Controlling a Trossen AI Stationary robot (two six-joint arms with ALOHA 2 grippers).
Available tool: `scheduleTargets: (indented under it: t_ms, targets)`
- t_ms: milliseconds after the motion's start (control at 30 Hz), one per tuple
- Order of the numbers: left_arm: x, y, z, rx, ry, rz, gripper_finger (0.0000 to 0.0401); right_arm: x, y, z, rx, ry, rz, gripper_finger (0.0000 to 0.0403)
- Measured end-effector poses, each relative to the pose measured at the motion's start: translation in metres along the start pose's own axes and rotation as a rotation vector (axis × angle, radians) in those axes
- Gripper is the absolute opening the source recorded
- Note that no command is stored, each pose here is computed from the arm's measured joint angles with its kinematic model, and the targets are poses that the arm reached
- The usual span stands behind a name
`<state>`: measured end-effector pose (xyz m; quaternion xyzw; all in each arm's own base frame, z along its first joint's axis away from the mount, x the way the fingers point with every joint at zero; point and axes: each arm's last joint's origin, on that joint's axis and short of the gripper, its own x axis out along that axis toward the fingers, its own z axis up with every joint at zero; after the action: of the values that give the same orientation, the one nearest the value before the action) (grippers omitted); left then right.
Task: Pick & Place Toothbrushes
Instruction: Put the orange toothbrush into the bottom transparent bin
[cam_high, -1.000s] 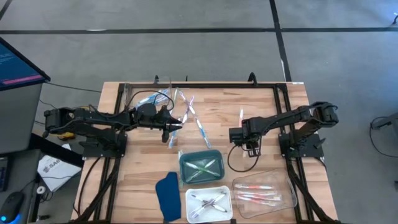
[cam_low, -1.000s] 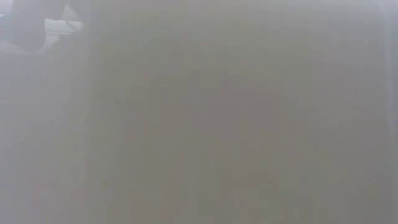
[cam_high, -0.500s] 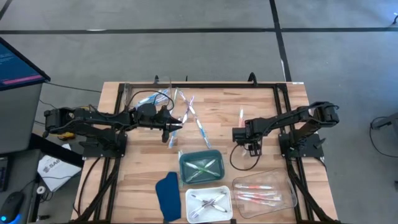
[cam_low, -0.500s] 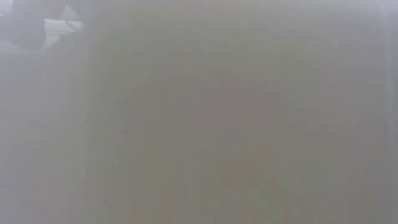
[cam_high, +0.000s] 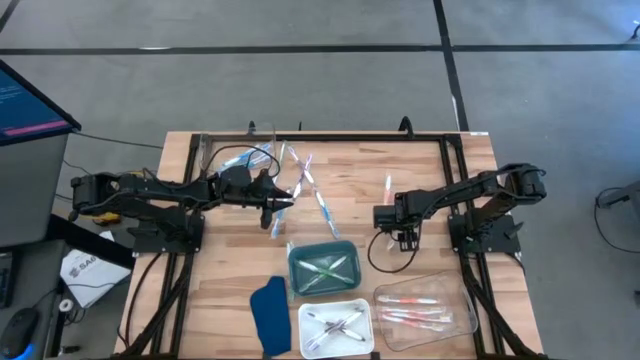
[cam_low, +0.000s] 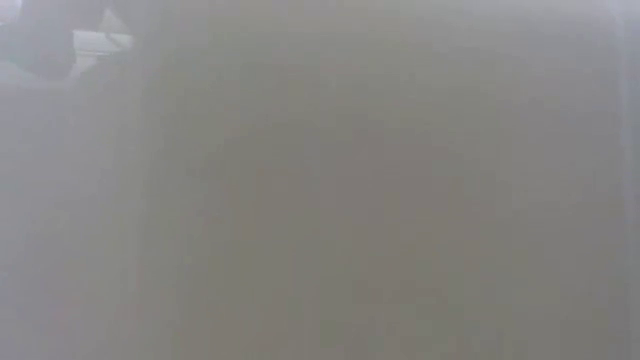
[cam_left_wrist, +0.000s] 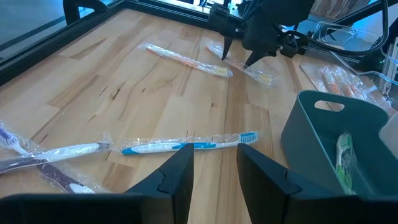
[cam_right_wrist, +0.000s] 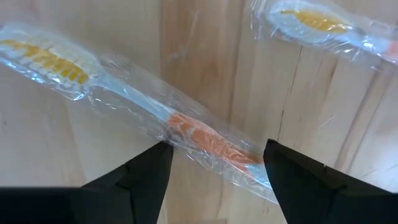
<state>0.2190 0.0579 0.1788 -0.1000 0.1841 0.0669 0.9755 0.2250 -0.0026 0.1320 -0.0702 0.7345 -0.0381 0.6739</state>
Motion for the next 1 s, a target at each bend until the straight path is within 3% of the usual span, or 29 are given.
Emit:
scheduleTargets:
  t_ms: [333,533,767,1000]
  targets:
    - [0.0,0.0,0.0,0.0,0.0,0.001,0.0115,0.0,0.0,0.001,0.013,-0.011,0.027,0.0231]
    - [0.0,0.0,0.0,0.0,0.0,0.001,0.0115,0.0,0.002,0.002,0.037,-0.014,0.057,0.0155]
    - [0.0,0.0,0.0,0.0,0.0,0.0,0.0115,0.0,0.004,0.001,0.119,-0.008,0.095,0.0023]
    - [0.0,0.0,0.0,0.0,0.0,0.0,0.0115,-0.002,0.011,0.001,0.127,-0.007,0.079,0.0023]
